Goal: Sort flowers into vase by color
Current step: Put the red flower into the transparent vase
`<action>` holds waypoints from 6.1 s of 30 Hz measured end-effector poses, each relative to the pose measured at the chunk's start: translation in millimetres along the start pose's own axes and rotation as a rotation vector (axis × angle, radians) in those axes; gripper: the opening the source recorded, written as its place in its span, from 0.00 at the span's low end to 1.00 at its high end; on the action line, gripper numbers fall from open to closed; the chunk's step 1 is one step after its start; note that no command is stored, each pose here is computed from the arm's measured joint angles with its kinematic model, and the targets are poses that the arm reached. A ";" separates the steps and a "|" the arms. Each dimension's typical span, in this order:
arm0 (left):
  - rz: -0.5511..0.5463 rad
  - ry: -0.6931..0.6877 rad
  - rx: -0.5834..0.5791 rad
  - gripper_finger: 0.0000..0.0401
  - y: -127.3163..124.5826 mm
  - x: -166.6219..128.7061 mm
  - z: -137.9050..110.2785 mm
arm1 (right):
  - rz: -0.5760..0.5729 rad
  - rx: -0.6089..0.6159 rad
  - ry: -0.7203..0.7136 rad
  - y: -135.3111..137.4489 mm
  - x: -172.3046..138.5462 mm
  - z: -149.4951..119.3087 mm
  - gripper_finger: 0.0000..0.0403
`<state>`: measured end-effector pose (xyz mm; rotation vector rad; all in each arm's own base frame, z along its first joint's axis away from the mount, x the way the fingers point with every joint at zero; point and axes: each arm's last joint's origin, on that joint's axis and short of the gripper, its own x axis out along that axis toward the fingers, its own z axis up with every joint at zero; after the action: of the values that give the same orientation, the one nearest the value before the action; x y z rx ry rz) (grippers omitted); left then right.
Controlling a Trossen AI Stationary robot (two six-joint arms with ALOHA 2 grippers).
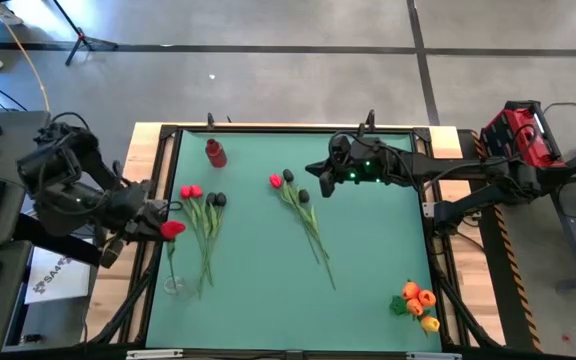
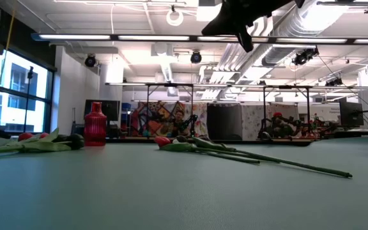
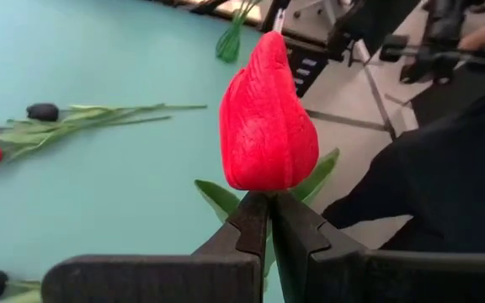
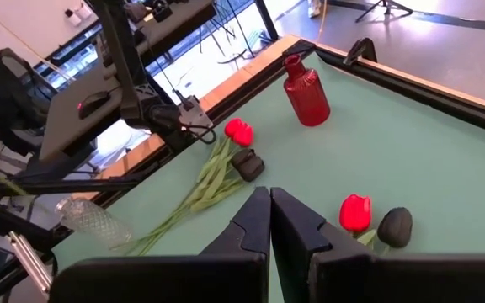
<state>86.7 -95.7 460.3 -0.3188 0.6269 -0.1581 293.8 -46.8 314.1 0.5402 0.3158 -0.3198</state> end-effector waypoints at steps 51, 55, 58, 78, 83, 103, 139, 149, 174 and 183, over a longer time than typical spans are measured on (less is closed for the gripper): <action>-0.031 0.036 0.152 0.00 -3.7 -21.9 -6.2 | -0.035 0.094 0.033 -3.4 11.1 -7.2 0.00; -0.040 0.024 0.143 0.00 -6.8 -20.6 -5.1 | -0.036 0.094 0.033 -3.5 11.1 -7.2 0.00; -0.032 0.021 0.146 0.00 -9.0 -18.4 -5.3 | -0.035 0.093 0.033 -3.4 11.1 -7.2 0.00; 0.181 -0.037 0.035 0.00 -28.6 0.4 -24.7 | -0.014 0.084 0.047 -2.8 11.0 -7.5 0.00; 0.179 -0.091 0.011 0.00 -38.9 3.9 -38.2 | -0.015 0.066 0.054 -3.1 10.9 -8.1 0.00; 0.230 0.146 -0.071 0.01 -43.3 30.9 -105.6 | -0.008 0.086 0.060 -2.8 10.8 -8.2 0.00; -0.008 0.070 -0.313 0.19 15.9 -29.4 -48.1 | -0.089 0.293 0.411 -15.5 82.9 -80.2 0.00; -0.022 -0.272 -0.385 0.19 59.9 -50.8 -28.0 | -0.087 0.174 0.410 -16.9 111.0 -67.6 0.00; 0.169 -0.677 -0.323 0.20 95.5 -68.6 -14.4 | -0.153 0.071 0.595 -73.5 186.5 -72.1 0.33; 0.189 -0.657 -0.253 0.20 93.8 -67.1 -15.3 | -0.226 0.010 0.570 -79.0 188.5 -69.5 0.33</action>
<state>28.5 4.8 453.7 -0.5232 0.0205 0.2069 419.9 -113.0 151.8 0.6009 0.9319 -0.3823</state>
